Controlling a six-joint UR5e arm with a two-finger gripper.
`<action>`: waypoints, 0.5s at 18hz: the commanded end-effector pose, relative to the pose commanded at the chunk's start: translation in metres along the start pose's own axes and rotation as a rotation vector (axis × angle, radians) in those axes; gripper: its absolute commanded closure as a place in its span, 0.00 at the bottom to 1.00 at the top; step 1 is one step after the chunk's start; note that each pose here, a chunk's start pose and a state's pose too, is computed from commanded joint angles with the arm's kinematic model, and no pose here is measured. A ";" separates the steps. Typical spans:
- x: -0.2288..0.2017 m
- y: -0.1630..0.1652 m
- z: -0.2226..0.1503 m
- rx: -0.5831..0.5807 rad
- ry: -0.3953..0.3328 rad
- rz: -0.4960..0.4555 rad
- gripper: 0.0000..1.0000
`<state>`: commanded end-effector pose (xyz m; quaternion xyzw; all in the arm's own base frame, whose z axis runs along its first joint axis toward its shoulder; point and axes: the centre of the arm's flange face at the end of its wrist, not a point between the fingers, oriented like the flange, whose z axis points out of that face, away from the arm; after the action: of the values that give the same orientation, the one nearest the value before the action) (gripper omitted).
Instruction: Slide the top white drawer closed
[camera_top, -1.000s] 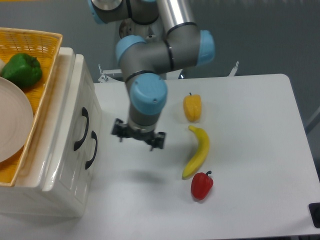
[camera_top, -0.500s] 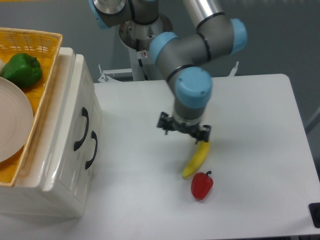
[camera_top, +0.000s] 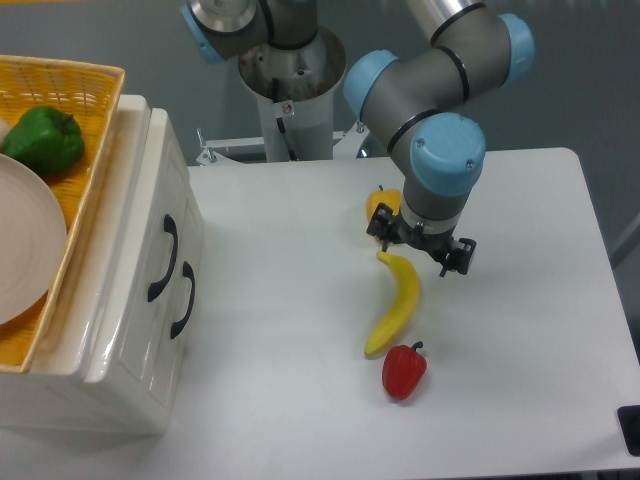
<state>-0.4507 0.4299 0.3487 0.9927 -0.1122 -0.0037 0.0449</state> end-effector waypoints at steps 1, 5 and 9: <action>-0.002 0.002 0.000 -0.011 -0.005 0.015 0.00; -0.003 0.001 0.004 -0.029 -0.006 0.060 0.00; 0.005 -0.006 0.000 -0.028 -0.011 0.078 0.00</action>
<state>-0.4448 0.4349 0.3484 0.9868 -0.1511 -0.0088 0.0583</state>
